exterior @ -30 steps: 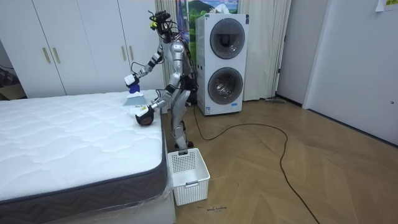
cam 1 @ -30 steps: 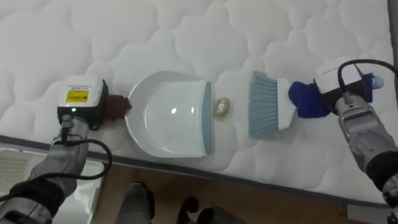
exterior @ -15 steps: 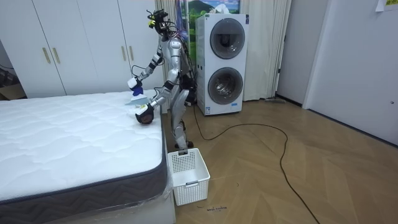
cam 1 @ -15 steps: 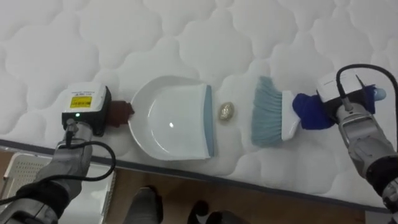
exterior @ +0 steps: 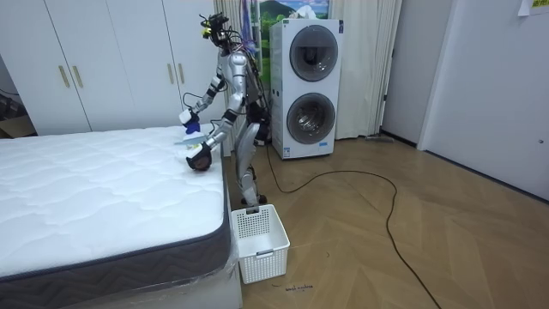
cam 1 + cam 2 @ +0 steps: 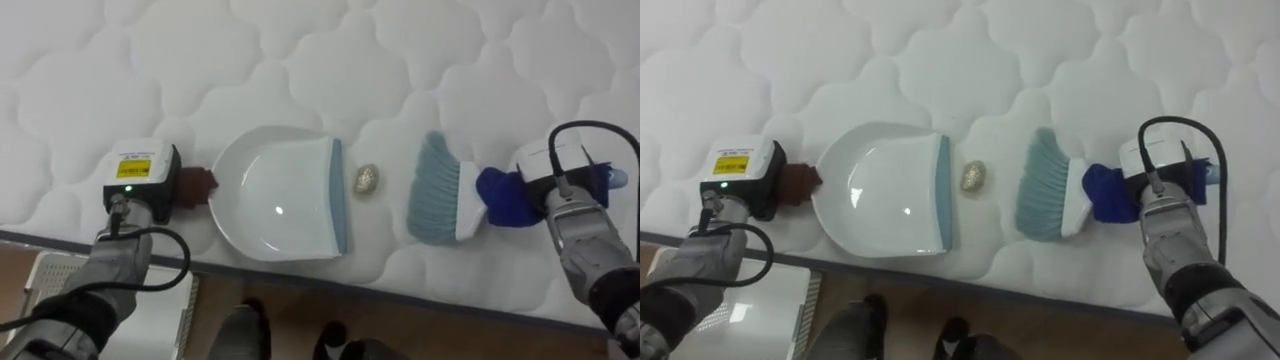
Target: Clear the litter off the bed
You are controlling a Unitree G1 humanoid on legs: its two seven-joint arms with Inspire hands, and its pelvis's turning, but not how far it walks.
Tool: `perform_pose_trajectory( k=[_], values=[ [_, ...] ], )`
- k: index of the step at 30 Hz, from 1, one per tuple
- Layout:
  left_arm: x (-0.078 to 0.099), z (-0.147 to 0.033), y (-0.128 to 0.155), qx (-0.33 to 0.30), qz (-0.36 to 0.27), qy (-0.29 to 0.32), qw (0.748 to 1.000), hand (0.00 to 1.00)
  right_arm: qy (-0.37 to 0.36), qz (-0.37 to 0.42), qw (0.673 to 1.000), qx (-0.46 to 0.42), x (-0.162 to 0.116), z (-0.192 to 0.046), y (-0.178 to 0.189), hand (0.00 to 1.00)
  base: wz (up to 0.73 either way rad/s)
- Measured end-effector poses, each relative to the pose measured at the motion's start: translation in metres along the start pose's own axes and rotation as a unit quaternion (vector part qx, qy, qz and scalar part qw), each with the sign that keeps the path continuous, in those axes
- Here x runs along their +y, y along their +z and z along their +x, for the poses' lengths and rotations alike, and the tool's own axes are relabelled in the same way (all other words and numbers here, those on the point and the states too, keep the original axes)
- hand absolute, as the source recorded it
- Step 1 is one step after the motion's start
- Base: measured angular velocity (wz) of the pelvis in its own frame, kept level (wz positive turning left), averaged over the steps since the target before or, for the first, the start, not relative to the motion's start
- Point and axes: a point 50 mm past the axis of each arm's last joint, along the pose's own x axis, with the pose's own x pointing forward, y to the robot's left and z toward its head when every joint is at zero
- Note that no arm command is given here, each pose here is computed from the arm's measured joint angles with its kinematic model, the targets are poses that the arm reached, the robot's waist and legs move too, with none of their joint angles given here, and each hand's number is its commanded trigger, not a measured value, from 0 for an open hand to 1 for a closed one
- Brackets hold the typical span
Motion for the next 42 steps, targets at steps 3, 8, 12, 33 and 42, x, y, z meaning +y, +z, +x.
perform_pose_trajectory(
  k=[3, 8, 12, 33, 42],
  values=[
    [-0.001, -0.001, -0.001, 0.002, 0.004, -0.004, 1.0, 1.0, -0.006, -0.002, 1.0, -0.003, -0.001, 0.0, 0.003, 1.0, 0.0],
    [-0.004, -0.002, -0.001, 0.004, 0.019, -0.01, 1.0, 1.0, -0.016, 0.002, 1.0, -0.01, 0.0, -0.002, 0.013, 1.0, 0.05],
    [-0.005, -0.002, -0.002, 0.012, 0.022, -0.012, 1.0, 1.0, -0.022, 0.004, 1.0, -0.011, -0.001, -0.005, 0.021, 1.0, 0.01],
    [-0.006, -0.003, -0.004, 0.027, 0.054, -0.017, 0.998, 1.0, -0.08, 0.009, 0.995, -0.058, -0.026, -0.018, 0.065, 1.0, 0.0],
    [-0.007, -0.003, -0.006, 0.031, 0.056, -0.025, 0.998, 1.0, -0.106, 0.085, 0.978, -0.16, -0.06, -0.044, 0.126, 1.0, 0.02]
  ],
)
